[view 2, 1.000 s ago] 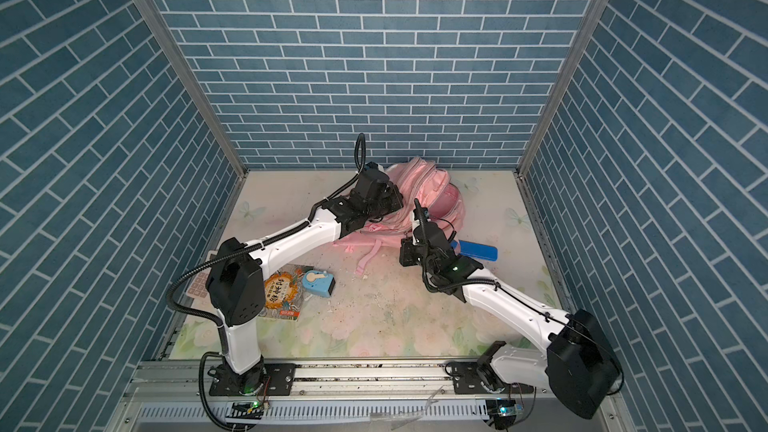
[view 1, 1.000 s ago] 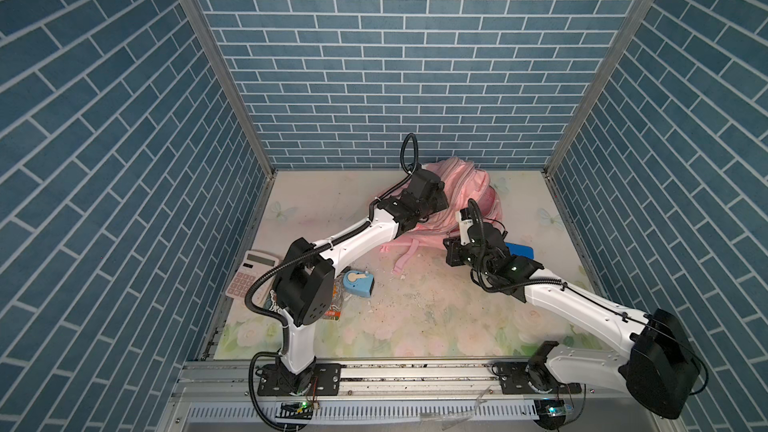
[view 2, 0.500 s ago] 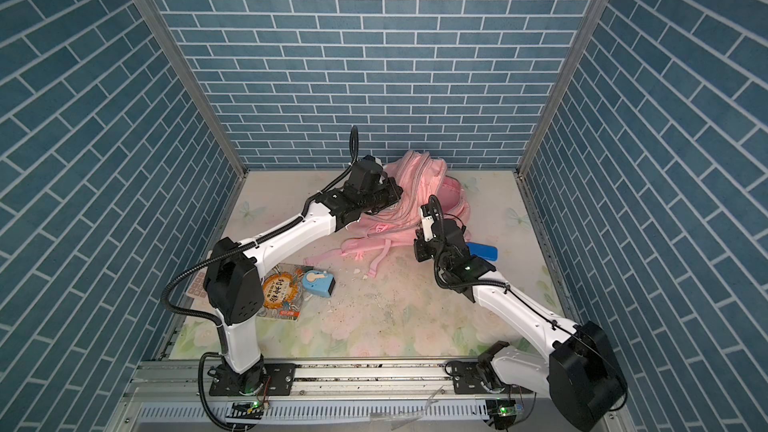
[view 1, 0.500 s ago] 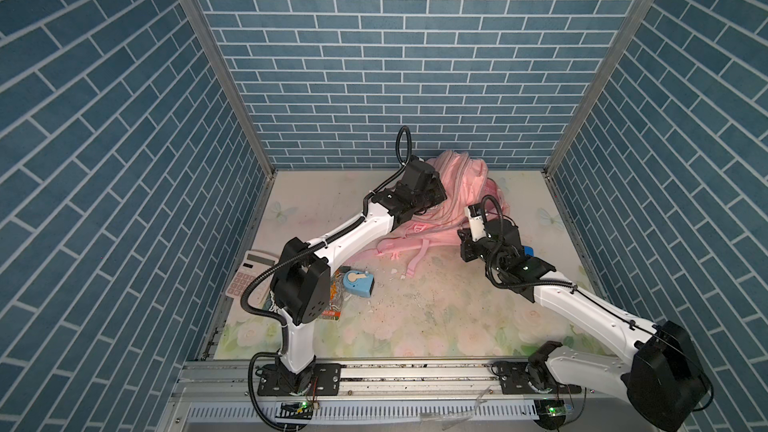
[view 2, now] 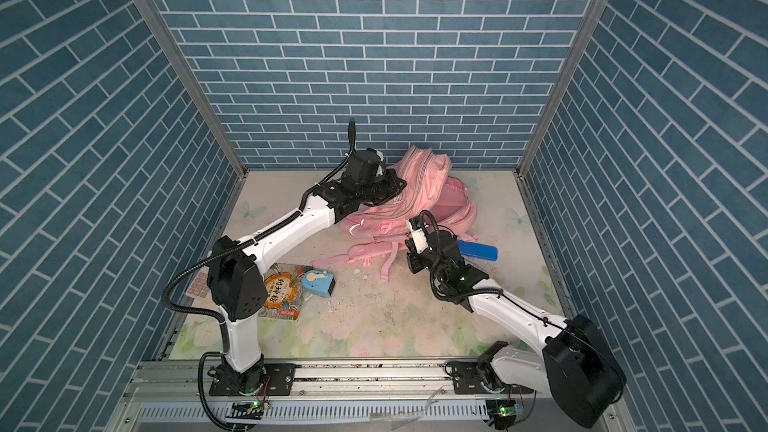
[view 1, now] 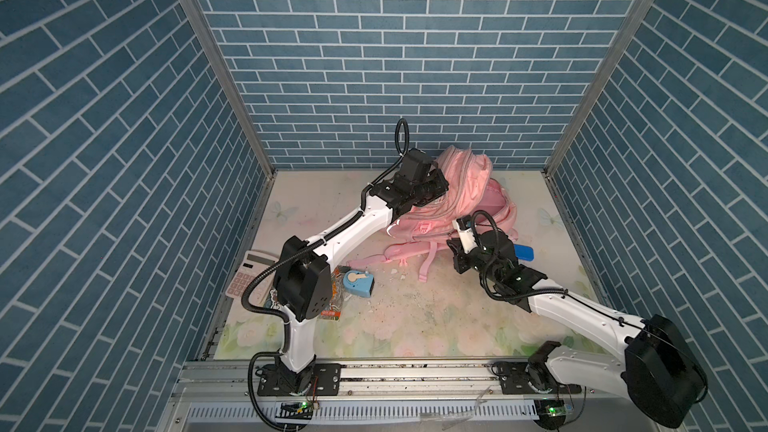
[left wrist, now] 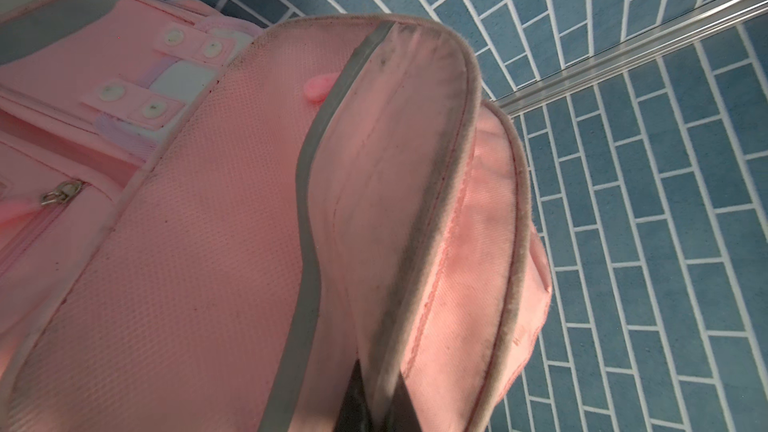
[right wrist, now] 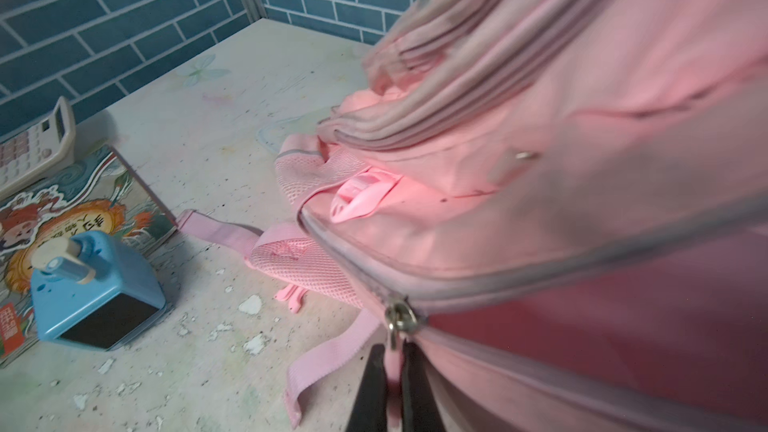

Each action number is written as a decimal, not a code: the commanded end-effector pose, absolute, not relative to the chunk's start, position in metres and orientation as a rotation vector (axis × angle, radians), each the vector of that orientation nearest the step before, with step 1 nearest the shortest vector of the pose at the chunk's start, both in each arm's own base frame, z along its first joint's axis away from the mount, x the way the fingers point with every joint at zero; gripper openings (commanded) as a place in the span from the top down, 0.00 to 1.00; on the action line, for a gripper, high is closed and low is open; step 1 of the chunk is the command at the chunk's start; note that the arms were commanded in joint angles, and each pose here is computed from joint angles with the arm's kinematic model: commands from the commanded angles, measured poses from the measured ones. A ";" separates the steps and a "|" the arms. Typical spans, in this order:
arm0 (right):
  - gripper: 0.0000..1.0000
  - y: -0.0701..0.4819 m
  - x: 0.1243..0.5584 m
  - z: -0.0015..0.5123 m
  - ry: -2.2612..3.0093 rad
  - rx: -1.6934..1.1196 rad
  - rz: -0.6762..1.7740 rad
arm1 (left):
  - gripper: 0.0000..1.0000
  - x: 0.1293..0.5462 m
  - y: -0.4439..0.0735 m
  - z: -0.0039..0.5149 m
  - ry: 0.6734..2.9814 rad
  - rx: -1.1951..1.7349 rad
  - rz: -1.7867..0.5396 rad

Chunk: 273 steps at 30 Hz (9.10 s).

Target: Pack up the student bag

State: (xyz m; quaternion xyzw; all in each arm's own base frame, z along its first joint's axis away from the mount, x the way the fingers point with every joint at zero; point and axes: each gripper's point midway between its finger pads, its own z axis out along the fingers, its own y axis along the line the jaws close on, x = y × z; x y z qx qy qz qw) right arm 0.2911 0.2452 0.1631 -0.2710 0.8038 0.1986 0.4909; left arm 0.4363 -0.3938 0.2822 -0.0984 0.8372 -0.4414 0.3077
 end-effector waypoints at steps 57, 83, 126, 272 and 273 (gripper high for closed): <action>0.60 0.335 0.304 0.180 1.877 -0.834 0.665 | 1.00 0.459 -0.344 0.349 2.047 0.116 -0.945; 0.41 0.189 0.340 0.195 2.136 -0.395 0.659 | 1.00 0.461 -0.311 0.240 2.274 0.173 -0.693; 0.42 0.461 0.334 0.148 2.287 -1.043 1.310 | 0.21 0.242 0.010 0.116 2.219 -1.380 -0.477; 1.00 0.487 0.348 0.181 1.925 -1.197 1.105 | 0.22 0.386 -0.035 0.212 1.833 1.133 0.281; 1.00 0.487 0.347 0.181 1.926 -1.198 1.104 | 0.22 0.390 -0.036 0.209 1.829 1.154 0.264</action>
